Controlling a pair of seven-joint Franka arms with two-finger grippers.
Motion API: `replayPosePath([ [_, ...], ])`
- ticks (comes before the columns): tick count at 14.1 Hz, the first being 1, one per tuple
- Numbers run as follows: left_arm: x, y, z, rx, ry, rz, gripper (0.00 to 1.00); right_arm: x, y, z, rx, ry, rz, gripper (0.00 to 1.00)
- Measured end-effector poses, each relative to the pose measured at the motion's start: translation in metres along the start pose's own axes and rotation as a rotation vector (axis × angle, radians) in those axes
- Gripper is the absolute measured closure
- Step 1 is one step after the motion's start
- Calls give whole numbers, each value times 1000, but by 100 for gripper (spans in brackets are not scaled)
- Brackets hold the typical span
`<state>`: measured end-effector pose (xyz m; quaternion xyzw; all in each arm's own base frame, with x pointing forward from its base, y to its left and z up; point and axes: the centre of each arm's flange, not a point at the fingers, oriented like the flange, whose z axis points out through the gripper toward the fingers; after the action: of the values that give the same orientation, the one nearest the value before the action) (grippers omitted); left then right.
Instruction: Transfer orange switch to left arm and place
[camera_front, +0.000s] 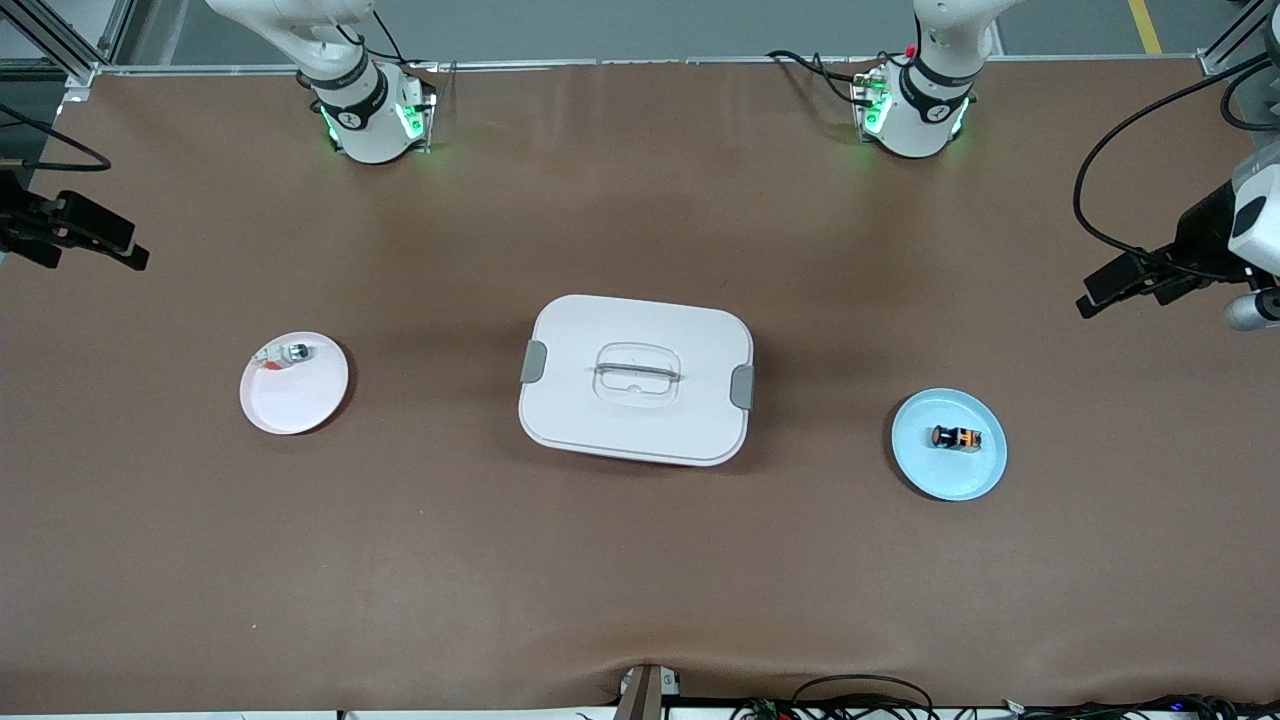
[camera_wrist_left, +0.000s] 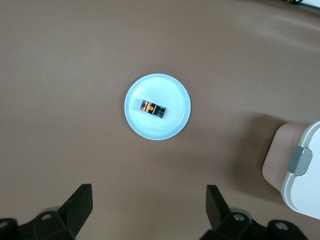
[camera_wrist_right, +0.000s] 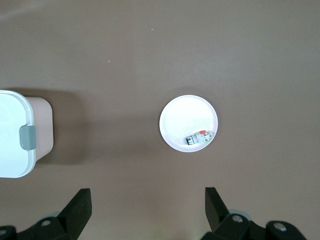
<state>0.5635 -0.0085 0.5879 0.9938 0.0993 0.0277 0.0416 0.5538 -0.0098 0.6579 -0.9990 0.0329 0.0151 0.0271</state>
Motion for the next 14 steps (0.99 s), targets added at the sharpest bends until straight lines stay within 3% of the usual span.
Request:
replayPosePath([
  [2, 1, -9, 2, 33, -9, -2, 0, -2, 0, 1, 0, -2, 0, 0],
  [5, 4, -19, -8, 143, 24, 18, 0, -6, 0, 3, -1, -7, 1, 0],
  [10, 1, -10, -48, 146, 49, 27, 0, -21, 1, 9, -2, -2, 3, 0],
  [14, -12, 15, -50, 152, 1, 71, 0, -34, 1, 12, -3, 6, 4, 0],
])
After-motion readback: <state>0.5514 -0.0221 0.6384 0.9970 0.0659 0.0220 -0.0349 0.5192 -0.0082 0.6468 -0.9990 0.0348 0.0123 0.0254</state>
